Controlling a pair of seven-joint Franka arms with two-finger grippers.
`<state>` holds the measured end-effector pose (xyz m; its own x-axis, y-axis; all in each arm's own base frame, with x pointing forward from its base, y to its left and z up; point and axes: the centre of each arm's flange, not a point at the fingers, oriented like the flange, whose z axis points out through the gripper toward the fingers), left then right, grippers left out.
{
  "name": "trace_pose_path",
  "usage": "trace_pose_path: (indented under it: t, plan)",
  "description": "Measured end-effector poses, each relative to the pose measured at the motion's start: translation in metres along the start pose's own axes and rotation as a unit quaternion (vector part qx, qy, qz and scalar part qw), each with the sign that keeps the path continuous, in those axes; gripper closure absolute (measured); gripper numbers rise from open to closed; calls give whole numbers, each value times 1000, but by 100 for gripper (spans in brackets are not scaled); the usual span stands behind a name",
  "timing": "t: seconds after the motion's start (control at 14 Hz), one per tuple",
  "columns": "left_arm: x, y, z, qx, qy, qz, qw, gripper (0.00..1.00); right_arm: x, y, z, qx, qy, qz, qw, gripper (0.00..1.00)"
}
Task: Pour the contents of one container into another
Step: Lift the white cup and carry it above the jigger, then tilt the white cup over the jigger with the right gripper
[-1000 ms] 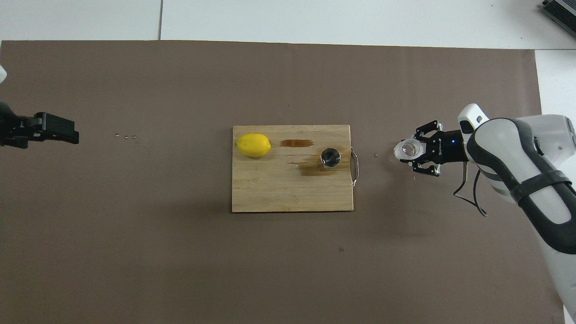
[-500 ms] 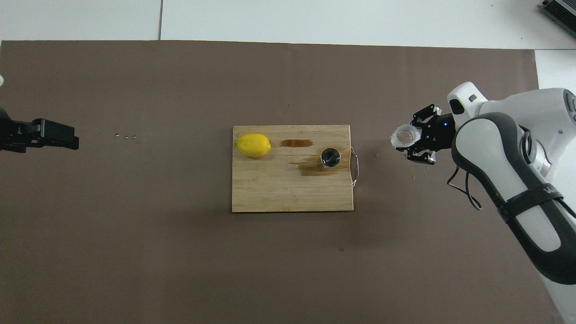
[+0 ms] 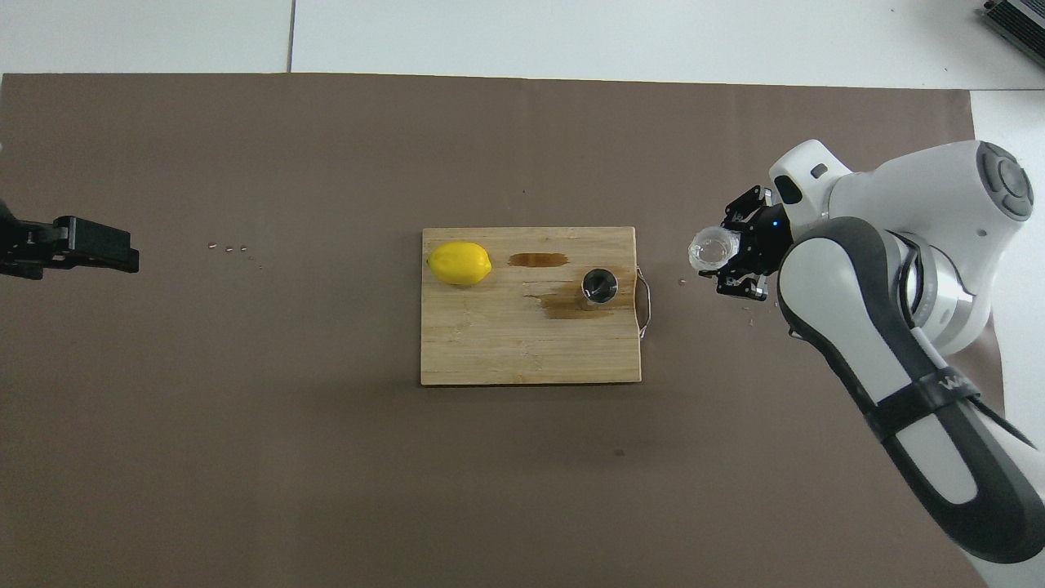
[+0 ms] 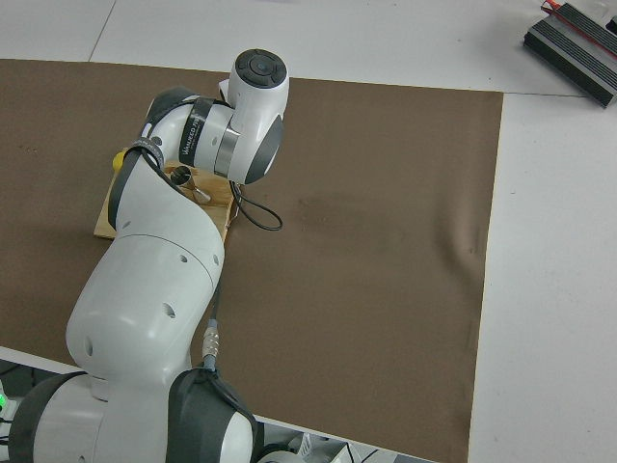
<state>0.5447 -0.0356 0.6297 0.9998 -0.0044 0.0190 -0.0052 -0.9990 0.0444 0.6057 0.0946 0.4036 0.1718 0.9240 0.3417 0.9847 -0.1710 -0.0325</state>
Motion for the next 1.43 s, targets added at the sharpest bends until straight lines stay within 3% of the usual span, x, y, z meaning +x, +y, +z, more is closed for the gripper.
trace_pose_path:
  t: [0.71, 1.0, 1.43]
  plan:
    - [-3, 10, 5, 1, -10, 14, 1000, 0, 88, -38, 17, -3, -75, -27, 997, 49]
    - [-3, 8, 4, 2, -10, 13, 1000, 0, 97, -45, 21, -12, -123, -35, 992, 49]
    - [-3, 8, 4, 2, -11, 13, 1000, 0, 107, -51, 24, -27, -153, -30, 987, 49]
